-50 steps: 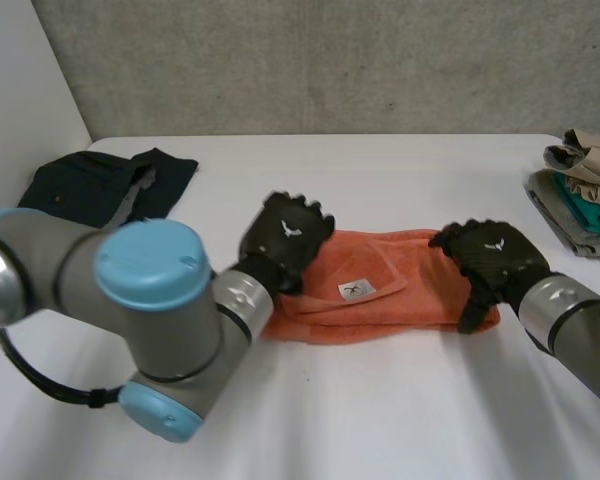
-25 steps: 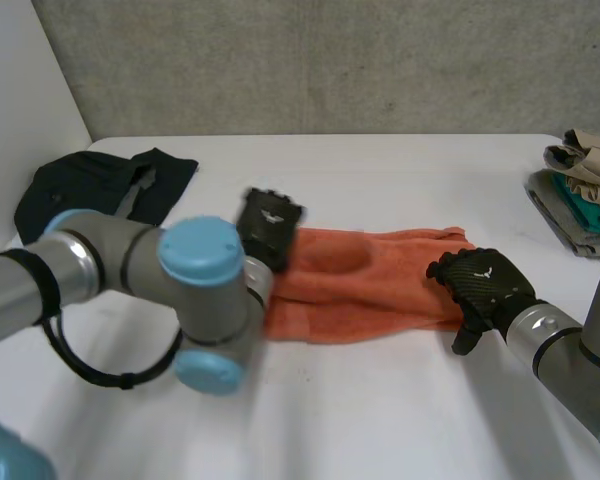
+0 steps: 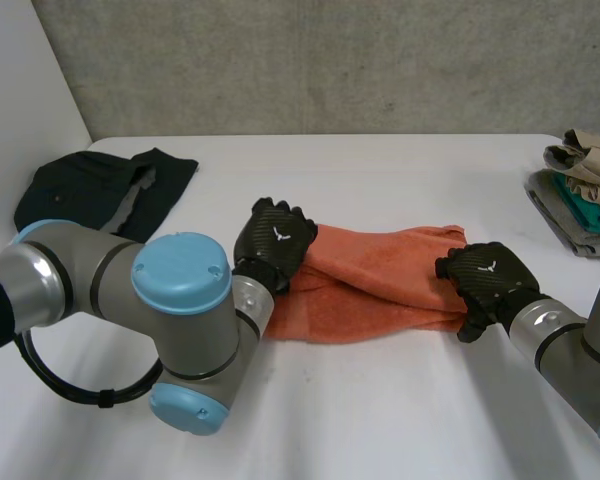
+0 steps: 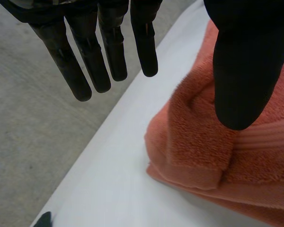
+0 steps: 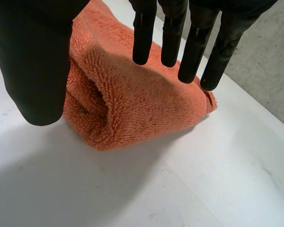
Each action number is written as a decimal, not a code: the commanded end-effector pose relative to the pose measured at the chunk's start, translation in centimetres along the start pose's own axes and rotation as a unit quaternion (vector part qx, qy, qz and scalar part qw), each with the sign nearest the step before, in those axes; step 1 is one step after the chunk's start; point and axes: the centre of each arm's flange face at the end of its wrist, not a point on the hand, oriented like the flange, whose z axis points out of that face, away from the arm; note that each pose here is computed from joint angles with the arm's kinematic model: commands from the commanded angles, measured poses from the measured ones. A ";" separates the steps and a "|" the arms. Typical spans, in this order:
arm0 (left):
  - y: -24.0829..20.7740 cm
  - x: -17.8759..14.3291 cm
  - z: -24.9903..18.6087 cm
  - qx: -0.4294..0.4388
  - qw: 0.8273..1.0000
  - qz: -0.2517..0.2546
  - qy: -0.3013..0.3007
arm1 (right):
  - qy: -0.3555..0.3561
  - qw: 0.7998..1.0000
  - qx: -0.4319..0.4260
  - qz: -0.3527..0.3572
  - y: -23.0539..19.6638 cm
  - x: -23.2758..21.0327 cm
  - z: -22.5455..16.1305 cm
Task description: Fold the laundry.
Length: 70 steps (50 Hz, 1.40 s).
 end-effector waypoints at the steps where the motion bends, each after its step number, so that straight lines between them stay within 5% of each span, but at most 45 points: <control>1: 1.9 0.7 1.8 -0.006 1.000 0.001 0.012 | 0.000 1.000 0.000 -0.002 0.2 -0.1 0.1; 14: 3.7 1.1 4.9 0.002 1.000 0.000 0.006 | 0.001 1.000 -0.002 0.008 0.1 0.0 0.1; 31: 1.2 2.5 -4.2 -0.008 0.995 0.082 0.059 | -0.003 1.000 -0.006 0.016 -0.2 0.3 0.3; 46: 2.2 2.9 -3.9 -0.002 0.993 0.109 0.048 | -0.005 1.000 -0.020 0.000 1.3 0.4 1.7; 58: -0.7 0.0 -5.2 0.012 0.995 0.100 -0.002 | 0.083 0.994 -0.046 -0.055 1.9 4.0 1.7; 66: -2.0 -3.2 -6.8 0.022 0.995 0.088 -0.039 | 0.114 0.968 -0.049 -0.216 -0.2 6.5 0.9; 70: -2.0 -3.4 -7.1 0.020 0.995 0.083 -0.042 | 0.100 0.955 0.002 -0.280 -3.3 4.2 1.2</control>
